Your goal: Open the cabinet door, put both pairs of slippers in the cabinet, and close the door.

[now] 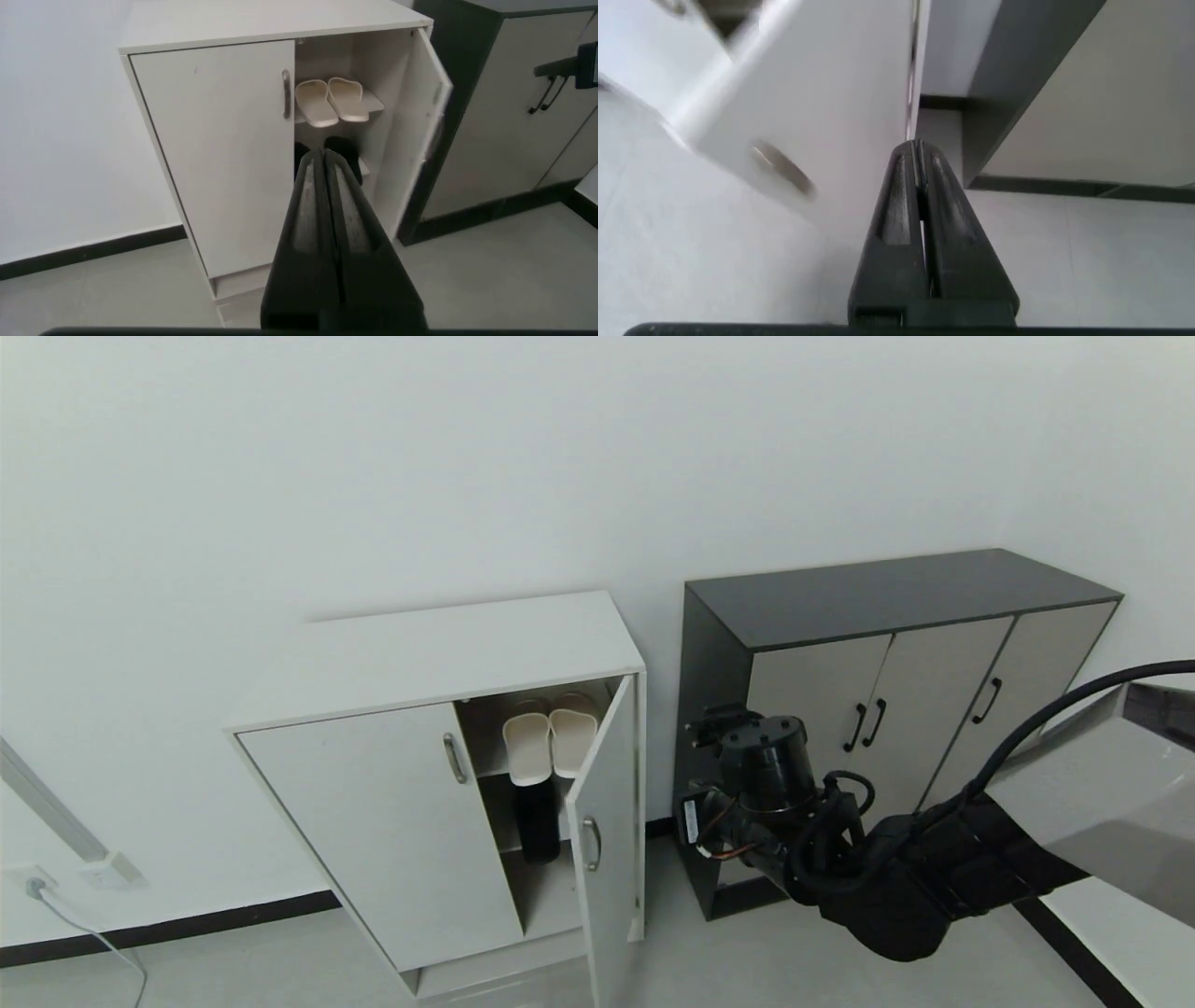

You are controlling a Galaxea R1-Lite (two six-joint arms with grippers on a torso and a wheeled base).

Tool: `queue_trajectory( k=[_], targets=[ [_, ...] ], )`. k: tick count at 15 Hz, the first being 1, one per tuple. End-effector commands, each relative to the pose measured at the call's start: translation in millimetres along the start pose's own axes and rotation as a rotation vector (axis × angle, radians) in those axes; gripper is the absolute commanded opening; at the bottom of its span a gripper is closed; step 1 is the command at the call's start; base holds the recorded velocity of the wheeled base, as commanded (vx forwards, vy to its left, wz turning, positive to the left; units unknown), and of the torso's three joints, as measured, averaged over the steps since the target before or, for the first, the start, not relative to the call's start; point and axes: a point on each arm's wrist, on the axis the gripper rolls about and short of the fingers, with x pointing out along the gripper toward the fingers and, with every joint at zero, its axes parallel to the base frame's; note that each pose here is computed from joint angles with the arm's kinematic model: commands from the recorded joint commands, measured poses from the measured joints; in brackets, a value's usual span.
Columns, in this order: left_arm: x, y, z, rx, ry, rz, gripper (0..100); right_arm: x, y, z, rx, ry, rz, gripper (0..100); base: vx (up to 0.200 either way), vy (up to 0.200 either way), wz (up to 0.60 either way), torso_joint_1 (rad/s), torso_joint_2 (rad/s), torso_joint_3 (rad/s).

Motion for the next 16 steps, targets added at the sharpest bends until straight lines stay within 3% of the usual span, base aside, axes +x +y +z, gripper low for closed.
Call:
queue_trajectory(
  k=[1,11,16],
  targets=[
    [0,0.0,0.0,-0.001,0.001,0.0,0,-2,0,-1,-0.002,0.001,0.004,0,0.0,0.0,0.0,0.0,0.0,0.0],
    [0,0.0,0.0,-0.001,0.001,0.0,0,-2,5,-11,-0.013,0.034,0.054,0,0.0,0.0,0.54,0.005,0.0,0.001],
    [0,0.0,0.0,-0.001,0.001,0.0,0,8,-1,-24,-0.019,0.013,0.082,0,0.0,0.0,0.0,0.0,0.0,0.0]
  ],
)
